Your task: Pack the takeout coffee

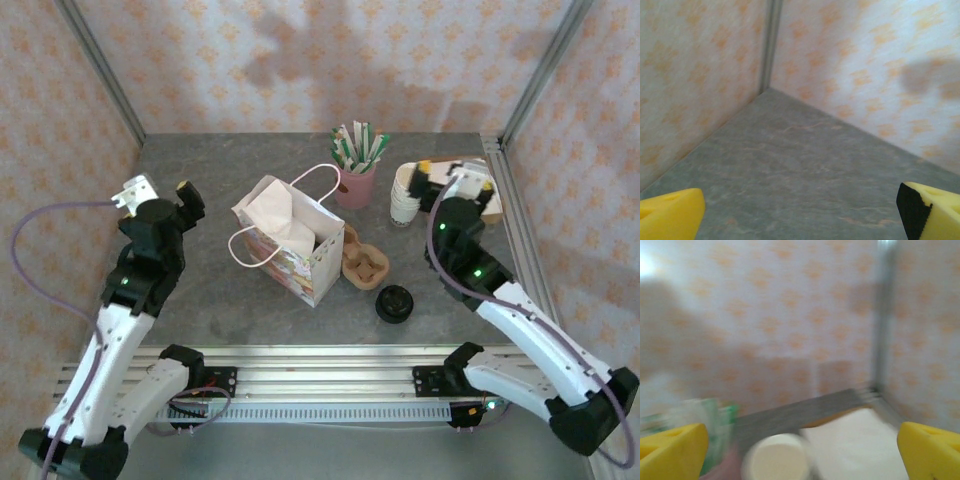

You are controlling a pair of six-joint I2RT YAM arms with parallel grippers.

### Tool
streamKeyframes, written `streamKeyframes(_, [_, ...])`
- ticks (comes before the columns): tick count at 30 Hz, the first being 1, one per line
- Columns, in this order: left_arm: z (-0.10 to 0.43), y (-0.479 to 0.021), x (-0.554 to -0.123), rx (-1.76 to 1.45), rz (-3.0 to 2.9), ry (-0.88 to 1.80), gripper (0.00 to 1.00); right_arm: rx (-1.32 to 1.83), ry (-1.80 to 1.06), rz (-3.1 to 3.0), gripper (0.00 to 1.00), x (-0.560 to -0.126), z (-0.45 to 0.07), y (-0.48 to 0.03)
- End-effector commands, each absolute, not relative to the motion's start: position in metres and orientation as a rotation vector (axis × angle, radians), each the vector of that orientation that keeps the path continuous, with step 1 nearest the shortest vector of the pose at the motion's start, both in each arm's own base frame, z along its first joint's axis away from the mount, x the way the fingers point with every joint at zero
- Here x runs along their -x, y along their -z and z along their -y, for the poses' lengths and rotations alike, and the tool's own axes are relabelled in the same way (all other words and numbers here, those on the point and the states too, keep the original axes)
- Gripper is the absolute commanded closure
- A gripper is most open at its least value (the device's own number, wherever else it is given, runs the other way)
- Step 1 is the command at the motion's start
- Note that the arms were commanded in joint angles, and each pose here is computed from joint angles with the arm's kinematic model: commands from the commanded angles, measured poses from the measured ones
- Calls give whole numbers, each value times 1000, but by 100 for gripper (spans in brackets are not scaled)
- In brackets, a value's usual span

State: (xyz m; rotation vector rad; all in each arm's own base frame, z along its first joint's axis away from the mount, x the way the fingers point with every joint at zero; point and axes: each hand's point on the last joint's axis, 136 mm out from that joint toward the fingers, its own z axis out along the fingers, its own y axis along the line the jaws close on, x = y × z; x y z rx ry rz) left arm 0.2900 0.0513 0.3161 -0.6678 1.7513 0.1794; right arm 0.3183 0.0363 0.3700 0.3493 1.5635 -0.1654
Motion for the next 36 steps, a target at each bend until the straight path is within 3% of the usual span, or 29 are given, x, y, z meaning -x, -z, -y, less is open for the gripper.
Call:
streamKeyframes(1, [-91,-307,-285,895,-1627,-314,0,-534,220,-1571,3,-326,20,-345])
streamKeyframes(7, [-122,-247,-285,1042,-1669,-432,0,-722,354,-1625,0,-335,83,-273])
streamKeyframes(16, [-104,-178,-340,720,-1898,-478,0,-664,312,-1714,1,-343,79,-165])
streamKeyframes(36, [-45,-103,-386,290,-1939,-211,0,-417,208,-1776,1,-376,47,-104])
